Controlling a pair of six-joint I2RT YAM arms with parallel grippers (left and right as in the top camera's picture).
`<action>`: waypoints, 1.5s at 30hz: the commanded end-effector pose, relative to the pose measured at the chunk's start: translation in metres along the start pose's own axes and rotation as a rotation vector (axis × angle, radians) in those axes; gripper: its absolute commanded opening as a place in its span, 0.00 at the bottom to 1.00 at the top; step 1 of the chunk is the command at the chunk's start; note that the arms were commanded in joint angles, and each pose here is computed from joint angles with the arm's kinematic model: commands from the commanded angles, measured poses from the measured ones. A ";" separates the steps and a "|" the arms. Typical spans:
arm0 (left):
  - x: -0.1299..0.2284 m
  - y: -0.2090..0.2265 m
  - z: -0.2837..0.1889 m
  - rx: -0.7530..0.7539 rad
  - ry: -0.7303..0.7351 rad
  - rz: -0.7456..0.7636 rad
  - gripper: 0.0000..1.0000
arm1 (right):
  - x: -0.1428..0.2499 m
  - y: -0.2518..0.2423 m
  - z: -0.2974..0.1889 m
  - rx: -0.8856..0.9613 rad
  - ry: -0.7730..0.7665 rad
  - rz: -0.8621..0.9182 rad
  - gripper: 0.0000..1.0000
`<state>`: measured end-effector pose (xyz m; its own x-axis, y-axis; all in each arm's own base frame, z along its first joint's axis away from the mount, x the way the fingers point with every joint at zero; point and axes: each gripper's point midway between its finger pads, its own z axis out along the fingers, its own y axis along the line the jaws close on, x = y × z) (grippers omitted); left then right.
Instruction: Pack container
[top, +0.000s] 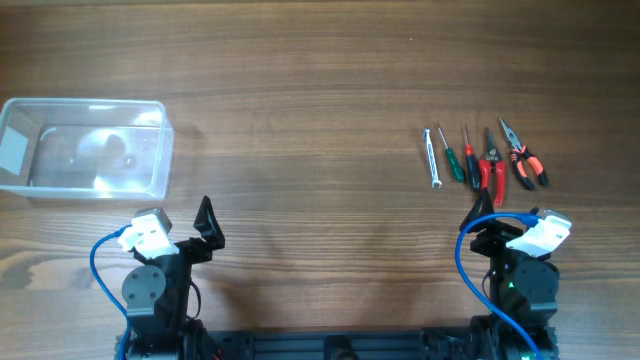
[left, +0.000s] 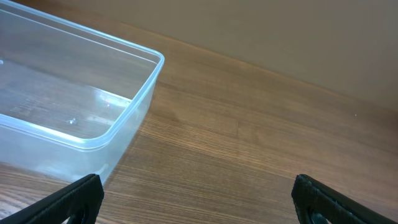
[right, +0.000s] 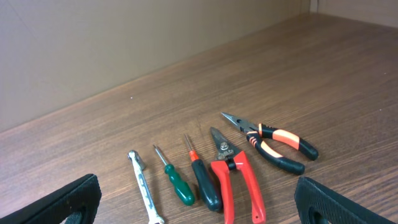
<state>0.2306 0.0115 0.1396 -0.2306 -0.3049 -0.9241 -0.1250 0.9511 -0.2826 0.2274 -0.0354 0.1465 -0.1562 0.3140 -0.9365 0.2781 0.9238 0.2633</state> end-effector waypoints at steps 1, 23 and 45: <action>0.004 -0.004 0.001 0.024 0.010 -0.011 1.00 | -0.003 -0.003 0.000 0.014 -0.016 0.010 1.00; 0.004 -0.004 0.001 0.024 0.010 -0.011 1.00 | -0.003 -0.003 0.000 0.013 -0.016 0.009 1.00; -0.047 -0.032 -0.010 0.100 0.007 -0.116 0.99 | -0.058 0.070 -0.012 -0.274 0.083 0.034 1.00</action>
<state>0.2321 -0.0120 0.1465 -0.2793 -0.3932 -0.8760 -0.0288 0.9153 -0.4017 0.2359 0.0059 0.1746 -0.2103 0.4115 -0.8868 0.0735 0.9112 0.4054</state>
